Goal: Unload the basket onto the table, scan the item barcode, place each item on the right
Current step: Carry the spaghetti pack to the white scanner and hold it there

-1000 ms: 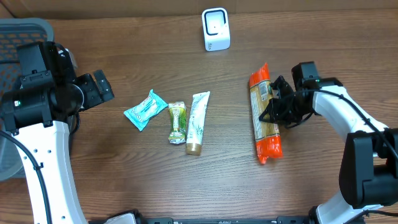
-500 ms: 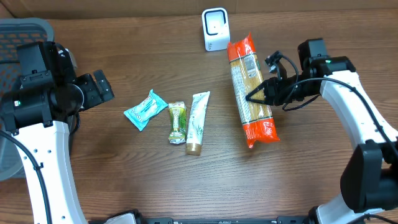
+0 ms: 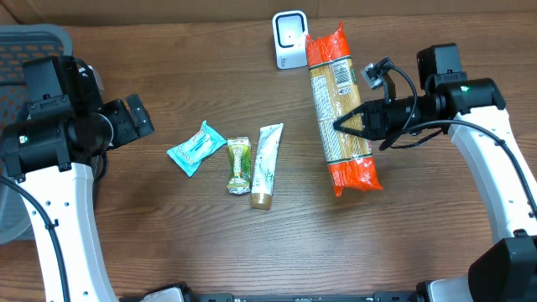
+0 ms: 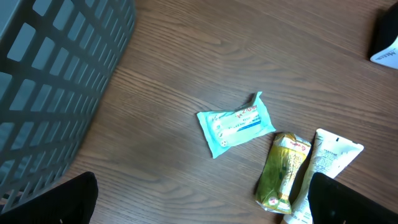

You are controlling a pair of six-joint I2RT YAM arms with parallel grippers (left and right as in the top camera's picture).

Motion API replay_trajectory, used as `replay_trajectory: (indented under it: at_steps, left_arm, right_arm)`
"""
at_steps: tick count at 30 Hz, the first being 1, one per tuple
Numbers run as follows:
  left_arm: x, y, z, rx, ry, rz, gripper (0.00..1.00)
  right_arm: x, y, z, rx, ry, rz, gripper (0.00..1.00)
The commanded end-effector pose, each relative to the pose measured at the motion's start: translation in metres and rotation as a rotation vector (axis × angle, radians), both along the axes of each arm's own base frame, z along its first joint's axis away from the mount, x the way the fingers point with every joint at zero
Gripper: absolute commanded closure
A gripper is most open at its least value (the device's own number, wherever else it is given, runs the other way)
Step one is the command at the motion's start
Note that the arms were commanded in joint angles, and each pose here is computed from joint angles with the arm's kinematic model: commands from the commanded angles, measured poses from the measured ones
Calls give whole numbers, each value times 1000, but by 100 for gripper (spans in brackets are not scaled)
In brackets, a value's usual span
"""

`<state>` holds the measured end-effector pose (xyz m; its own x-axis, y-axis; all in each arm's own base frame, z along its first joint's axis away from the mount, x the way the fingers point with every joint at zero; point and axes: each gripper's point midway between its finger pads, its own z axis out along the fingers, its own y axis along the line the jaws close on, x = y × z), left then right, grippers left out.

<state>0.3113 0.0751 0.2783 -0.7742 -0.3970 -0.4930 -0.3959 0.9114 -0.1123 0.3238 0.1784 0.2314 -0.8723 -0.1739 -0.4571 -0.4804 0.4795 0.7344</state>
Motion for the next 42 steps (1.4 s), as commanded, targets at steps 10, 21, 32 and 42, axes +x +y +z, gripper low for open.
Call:
replay_trajectory:
  at_steps: [10,21,32,42]
  left_arm:
    - [1,1,7,12,-20,-15,0]
    - [1,1,7,12,-20,-15,0]
    - [1,1,7,12,-20,-15,0]
    - [1,1,7,12,-20,-15,1]
  right_arm:
    - [45,5,80,-345,-284,-241,97]
    - [139,-12,93,-810,-629,-543,96]
    - [252,-30,18,-1364,-903,-605,96]
    - [299,-22,-39,-1641,-1070,-433,96]
